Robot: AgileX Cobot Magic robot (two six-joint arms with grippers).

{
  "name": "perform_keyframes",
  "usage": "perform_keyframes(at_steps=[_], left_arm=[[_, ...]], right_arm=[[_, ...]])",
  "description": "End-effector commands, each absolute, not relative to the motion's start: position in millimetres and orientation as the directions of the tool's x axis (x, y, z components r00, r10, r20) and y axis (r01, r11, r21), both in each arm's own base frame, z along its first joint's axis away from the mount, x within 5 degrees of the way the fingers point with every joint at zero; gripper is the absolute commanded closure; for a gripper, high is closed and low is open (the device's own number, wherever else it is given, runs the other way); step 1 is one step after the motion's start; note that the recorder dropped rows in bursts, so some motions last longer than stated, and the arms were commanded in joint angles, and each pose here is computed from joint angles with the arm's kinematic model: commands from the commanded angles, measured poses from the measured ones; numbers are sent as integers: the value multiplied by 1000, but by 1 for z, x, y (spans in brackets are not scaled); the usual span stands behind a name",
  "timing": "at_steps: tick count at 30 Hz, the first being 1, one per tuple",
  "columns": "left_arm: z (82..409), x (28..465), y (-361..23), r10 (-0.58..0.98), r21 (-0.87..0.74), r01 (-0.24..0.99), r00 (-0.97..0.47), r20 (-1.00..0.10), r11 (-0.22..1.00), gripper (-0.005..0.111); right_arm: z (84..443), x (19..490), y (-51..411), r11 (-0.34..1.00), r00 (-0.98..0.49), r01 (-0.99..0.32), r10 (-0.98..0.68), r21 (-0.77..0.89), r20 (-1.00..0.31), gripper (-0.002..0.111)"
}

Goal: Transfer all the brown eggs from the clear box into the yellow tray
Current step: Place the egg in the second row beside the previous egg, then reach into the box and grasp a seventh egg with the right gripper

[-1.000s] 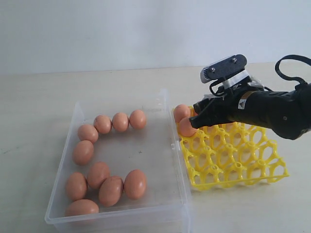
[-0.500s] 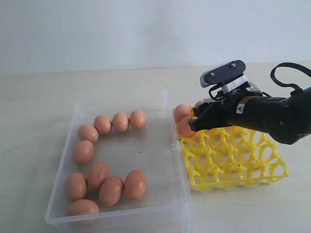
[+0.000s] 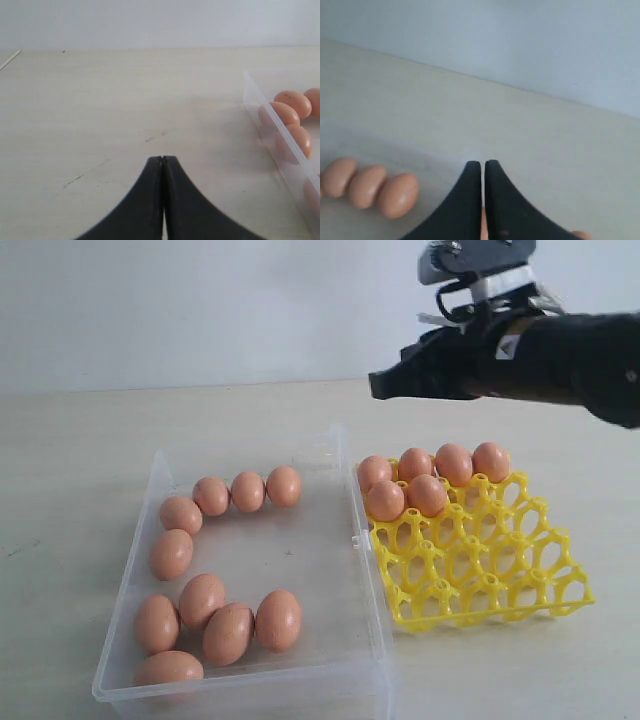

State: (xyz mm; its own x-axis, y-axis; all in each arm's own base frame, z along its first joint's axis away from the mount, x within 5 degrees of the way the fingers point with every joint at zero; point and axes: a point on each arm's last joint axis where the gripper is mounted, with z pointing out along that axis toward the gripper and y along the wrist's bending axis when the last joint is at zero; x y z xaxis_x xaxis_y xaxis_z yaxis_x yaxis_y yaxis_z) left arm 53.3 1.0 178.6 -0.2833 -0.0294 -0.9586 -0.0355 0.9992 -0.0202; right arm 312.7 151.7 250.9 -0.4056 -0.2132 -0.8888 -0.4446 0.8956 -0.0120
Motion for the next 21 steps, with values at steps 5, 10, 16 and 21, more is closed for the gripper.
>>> perform_keyframes(at_steps=[5,10,16,21], left_arm=[[181,53,0,-31,-25,-27,-262,-964,999,107],[181,53,0,-31,-25,-27,-262,-964,999,107],[181,53,0,-31,-25,-27,-262,-964,999,107],[181,53,0,-31,-25,-27,-262,-964,999,107]], right_arm=[[262,301,248,743,-623,-669,-534,36,-571,108],[237,296,296,720,-743,-634,-466,282,-481,95],[184,299,314,773,-903,-428,-343,468,-259,56],[157,298,317,809,-946,-324,-294,490,-139,42]])
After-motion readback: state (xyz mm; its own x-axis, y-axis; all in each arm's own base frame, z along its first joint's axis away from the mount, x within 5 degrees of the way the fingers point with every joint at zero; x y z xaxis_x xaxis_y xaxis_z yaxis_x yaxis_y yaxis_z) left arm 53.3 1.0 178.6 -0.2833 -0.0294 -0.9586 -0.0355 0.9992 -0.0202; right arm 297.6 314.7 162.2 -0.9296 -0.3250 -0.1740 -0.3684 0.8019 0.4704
